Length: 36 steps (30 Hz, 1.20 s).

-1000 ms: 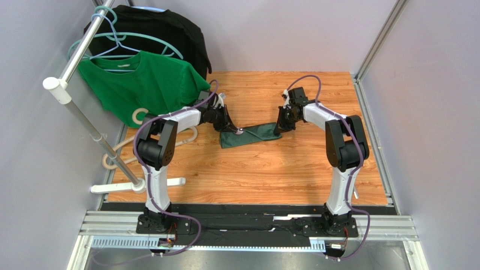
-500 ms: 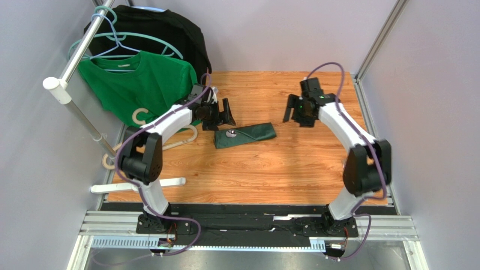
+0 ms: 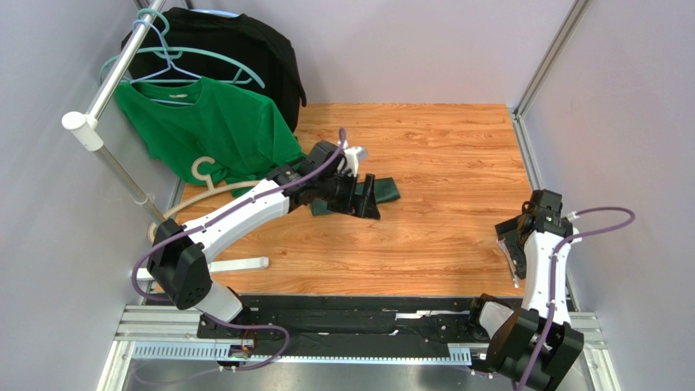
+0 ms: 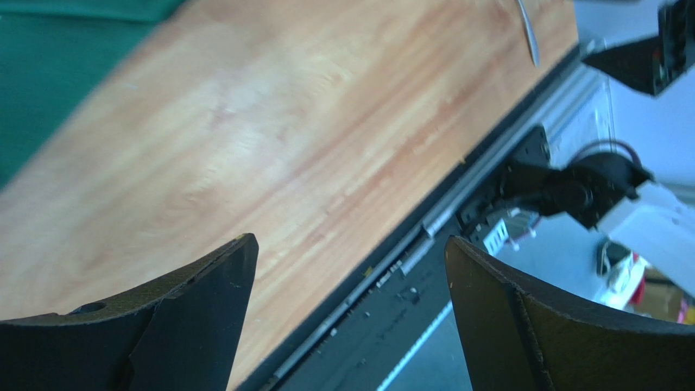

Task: Fold the napkin into a case and place the utensils inside
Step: Pick up the fork from the corner of the board.

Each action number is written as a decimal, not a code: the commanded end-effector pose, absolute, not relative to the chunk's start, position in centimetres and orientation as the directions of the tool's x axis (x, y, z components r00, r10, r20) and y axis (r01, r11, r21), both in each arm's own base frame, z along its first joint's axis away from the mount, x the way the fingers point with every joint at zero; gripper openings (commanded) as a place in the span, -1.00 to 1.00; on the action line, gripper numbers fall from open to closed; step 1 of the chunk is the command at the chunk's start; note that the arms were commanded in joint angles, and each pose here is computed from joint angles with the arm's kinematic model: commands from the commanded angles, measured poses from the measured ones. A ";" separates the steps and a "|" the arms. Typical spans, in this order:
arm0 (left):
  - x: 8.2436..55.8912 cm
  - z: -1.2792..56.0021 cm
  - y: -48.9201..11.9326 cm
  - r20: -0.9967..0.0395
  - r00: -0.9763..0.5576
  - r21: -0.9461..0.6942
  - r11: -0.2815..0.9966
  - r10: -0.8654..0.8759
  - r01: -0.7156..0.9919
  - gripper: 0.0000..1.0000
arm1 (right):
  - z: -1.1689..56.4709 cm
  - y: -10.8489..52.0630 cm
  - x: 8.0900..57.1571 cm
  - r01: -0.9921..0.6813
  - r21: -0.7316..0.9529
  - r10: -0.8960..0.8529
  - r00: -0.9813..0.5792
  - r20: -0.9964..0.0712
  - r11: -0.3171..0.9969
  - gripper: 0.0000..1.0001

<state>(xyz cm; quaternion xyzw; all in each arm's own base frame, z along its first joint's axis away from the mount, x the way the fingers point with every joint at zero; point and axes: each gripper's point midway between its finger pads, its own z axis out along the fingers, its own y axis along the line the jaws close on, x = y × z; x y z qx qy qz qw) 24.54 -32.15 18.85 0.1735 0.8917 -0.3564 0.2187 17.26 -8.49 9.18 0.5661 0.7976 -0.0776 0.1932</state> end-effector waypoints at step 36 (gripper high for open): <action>20.1 23.4 -37.2 -0.525 -0.782 -0.610 0.493 0.335 0.620 0.86 | -1.1 -11.8 17.6 0.844 0.048 0.813 0.529 -0.245 -0.535 -0.49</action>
